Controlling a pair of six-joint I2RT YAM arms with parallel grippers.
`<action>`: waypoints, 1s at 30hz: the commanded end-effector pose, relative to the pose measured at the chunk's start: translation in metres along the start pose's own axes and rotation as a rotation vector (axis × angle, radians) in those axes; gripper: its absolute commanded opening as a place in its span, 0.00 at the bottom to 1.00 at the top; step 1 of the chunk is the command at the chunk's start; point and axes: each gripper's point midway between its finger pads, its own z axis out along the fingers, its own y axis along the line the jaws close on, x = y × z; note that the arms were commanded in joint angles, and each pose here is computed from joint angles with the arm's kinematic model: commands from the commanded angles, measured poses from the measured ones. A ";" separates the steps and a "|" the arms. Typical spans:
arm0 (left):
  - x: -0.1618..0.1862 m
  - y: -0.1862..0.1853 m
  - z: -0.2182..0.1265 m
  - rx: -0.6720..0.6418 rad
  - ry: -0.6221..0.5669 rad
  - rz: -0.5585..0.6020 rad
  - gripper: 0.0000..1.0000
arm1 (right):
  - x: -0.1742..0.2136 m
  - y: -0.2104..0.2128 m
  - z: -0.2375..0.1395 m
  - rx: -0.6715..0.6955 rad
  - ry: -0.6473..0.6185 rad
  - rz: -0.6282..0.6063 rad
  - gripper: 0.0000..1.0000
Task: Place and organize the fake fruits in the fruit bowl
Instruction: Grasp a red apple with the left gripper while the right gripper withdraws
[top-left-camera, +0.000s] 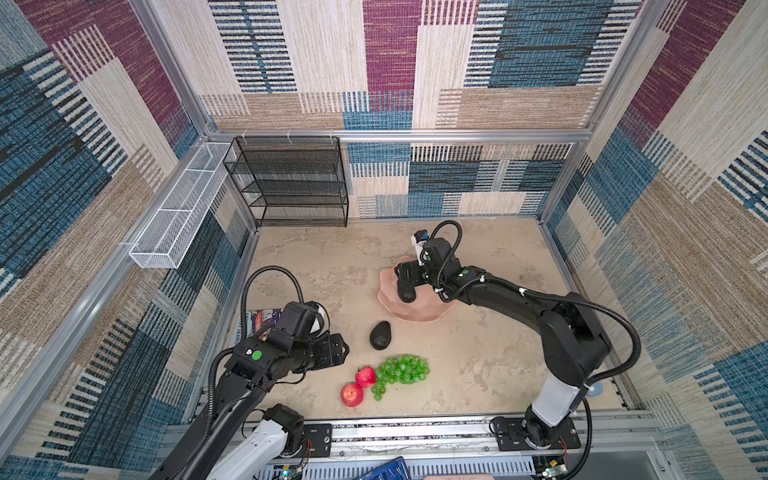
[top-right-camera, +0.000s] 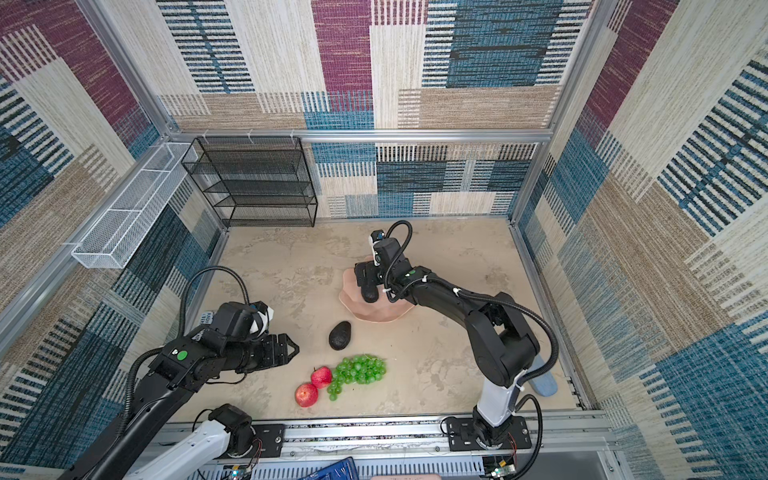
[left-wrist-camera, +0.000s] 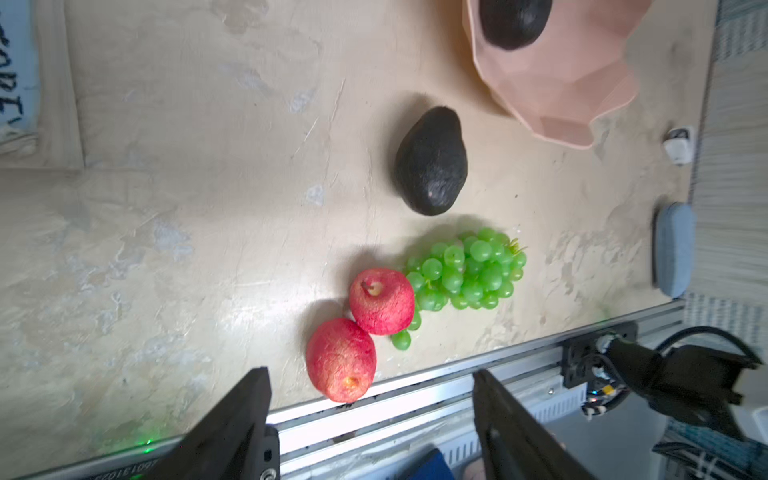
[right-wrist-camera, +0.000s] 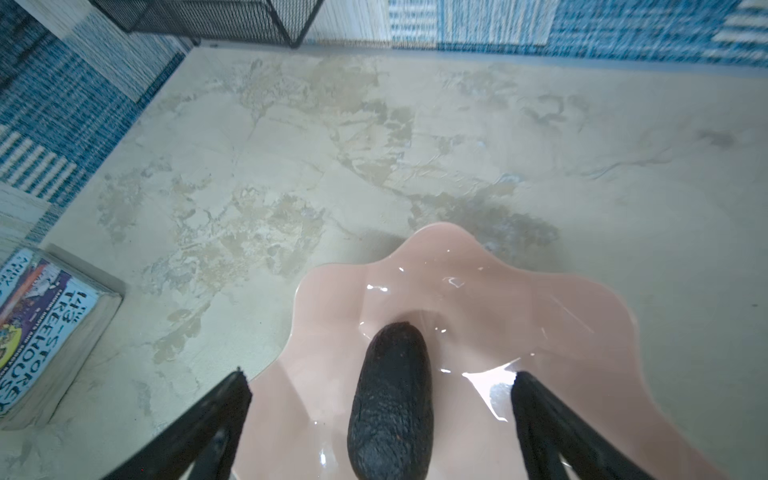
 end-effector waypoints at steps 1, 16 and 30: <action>0.013 0.016 0.005 -0.125 0.015 -0.041 0.81 | -0.022 -0.005 -0.022 0.017 -0.118 0.023 1.00; 0.072 -0.006 0.050 -0.213 0.196 0.244 0.90 | 0.008 -0.029 -0.072 0.054 -0.146 0.074 1.00; 0.093 0.019 0.082 -0.282 0.257 0.209 0.89 | 0.005 -0.036 -0.091 0.082 -0.183 0.097 1.00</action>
